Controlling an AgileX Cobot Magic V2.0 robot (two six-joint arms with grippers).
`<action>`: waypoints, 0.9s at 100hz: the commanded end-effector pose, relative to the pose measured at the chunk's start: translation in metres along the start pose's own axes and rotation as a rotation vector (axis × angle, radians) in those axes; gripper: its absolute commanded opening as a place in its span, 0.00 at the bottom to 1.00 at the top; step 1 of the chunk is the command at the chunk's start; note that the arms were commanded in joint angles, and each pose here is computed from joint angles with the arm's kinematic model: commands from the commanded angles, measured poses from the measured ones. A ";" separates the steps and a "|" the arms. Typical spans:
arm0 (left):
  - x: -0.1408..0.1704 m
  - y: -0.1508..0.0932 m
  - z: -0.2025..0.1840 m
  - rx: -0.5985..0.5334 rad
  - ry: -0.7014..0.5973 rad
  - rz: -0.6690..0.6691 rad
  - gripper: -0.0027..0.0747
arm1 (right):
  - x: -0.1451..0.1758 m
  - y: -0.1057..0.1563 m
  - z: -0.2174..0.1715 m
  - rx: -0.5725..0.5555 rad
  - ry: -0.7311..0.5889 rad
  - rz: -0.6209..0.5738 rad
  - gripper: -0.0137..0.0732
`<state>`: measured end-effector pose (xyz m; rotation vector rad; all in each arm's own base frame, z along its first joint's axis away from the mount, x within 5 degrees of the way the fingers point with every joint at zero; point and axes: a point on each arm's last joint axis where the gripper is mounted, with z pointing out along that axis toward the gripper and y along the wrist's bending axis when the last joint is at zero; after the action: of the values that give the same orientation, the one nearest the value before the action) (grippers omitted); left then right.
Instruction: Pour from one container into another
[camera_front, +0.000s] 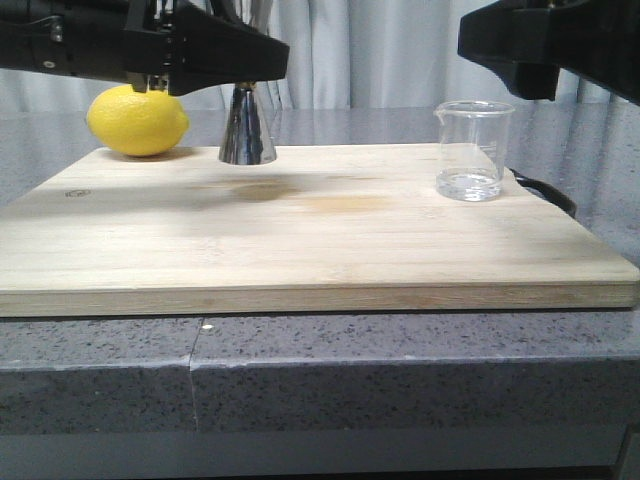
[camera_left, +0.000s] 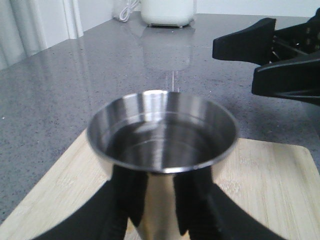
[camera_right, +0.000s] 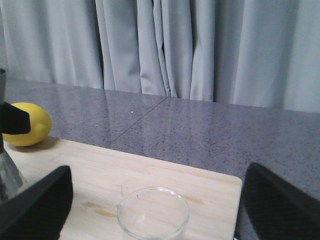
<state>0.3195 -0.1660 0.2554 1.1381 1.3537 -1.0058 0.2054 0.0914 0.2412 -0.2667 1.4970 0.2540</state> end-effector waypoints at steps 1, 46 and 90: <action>-0.031 -0.005 0.000 0.028 -0.140 0.047 0.28 | -0.018 0.000 -0.001 -0.001 -0.124 -0.004 0.88; -0.010 0.001 0.006 0.060 -0.138 0.012 0.28 | -0.020 0.000 -0.001 0.000 -0.138 -0.005 0.88; -0.010 0.001 0.006 0.060 -0.138 0.012 0.33 | -0.018 0.000 0.000 -0.002 -0.119 -0.005 0.88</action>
<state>0.3291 -0.1692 0.2289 1.1464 1.3958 -1.0209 0.2052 0.0913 0.2415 -0.2668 1.4906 0.2538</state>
